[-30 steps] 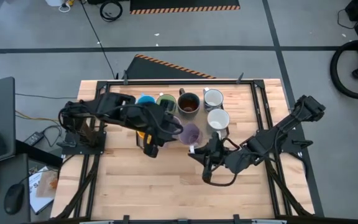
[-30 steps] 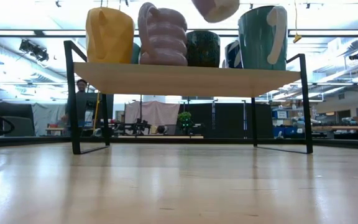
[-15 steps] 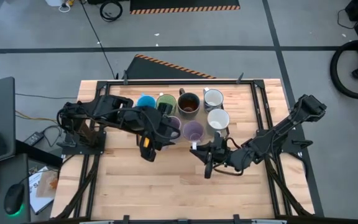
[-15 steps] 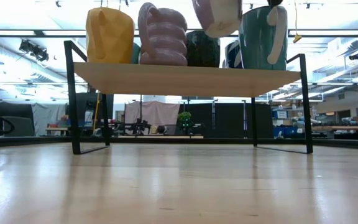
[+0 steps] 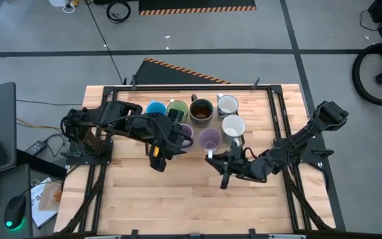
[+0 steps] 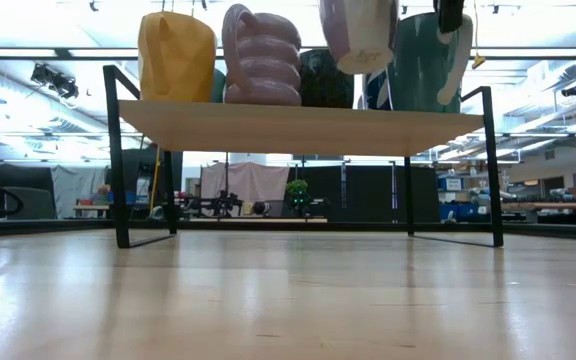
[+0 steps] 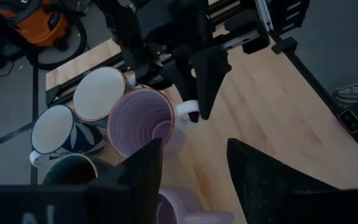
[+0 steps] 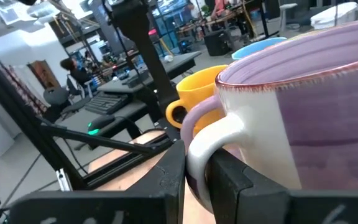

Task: Place coffee mugs
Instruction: Put the right purple white cup on the shelf

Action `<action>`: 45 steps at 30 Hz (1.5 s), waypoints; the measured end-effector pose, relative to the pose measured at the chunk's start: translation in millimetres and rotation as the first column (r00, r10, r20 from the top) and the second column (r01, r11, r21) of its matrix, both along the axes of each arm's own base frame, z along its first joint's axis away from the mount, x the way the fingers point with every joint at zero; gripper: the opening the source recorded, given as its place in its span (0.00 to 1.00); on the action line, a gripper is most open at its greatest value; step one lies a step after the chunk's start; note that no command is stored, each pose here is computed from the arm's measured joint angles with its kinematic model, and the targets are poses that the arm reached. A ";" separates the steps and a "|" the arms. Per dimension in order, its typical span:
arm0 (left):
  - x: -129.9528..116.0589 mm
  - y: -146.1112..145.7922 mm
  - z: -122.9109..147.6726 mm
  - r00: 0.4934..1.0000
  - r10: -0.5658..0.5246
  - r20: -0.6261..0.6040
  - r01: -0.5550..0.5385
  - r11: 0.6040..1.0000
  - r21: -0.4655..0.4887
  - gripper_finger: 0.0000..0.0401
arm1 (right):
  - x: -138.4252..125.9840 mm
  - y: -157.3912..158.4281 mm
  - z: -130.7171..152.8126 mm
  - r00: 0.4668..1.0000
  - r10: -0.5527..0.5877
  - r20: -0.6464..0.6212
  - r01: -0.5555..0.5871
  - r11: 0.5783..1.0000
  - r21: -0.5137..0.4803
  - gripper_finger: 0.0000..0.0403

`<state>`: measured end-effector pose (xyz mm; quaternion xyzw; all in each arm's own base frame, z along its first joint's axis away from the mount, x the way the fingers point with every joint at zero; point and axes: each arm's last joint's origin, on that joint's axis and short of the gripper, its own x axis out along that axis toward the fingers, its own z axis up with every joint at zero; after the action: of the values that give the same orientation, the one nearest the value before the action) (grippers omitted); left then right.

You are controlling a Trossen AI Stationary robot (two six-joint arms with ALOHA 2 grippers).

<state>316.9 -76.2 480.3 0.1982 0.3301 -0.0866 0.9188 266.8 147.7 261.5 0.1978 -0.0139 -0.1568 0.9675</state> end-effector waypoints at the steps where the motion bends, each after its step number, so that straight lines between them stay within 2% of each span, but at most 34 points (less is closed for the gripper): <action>1: 0.0 0.1 0.0 1.000 0.000 0.000 0.000 1.000 0.000 0.47 | 0.1 0.2 0.3 1.000 0.010 0.000 -0.010 1.000 -0.005 0.13; 7: 0.2 0.7 0.0 1.000 0.002 0.000 -0.002 1.000 0.001 0.47 | 3.4 -0.3 -0.4 0.998 0.069 0.007 -0.069 0.998 0.001 0.13; 17: 0.3 0.8 -0.1 1.000 0.002 0.000 -0.002 1.000 0.002 0.47 | 8.7 -8.2 1.8 0.998 0.057 0.034 -0.058 0.998 0.015 0.13; 23: 0.5 0.7 -0.2 1.000 0.001 -0.001 -0.001 1.000 0.002 0.47 | 8.4 -10.6 4.9 0.998 -0.019 0.064 0.017 0.999 0.027 0.13; 27: 0.5 0.7 -0.2 1.000 0.001 0.000 -0.001 1.000 0.002 0.47 | 13.3 -5.2 3.8 0.996 -0.021 0.086 0.018 0.999 0.035 0.13; 35: 0.3 0.7 -0.7 1.000 -0.002 -0.006 0.002 1.000 0.007 0.47 | 36.4 18.3 1.4 0.996 -0.064 0.055 0.067 0.997 -0.045 0.13; 45: 0.2 0.5 -0.8 1.000 -0.007 -0.007 0.007 1.000 0.008 0.47 | 32.6 10.5 -13.6 0.989 -0.139 0.041 0.139 0.990 0.001 0.13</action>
<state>317.2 -75.7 479.6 0.2026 0.3327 -0.0893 0.9167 299.4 158.2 247.9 0.1988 -0.0474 -0.2199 0.9539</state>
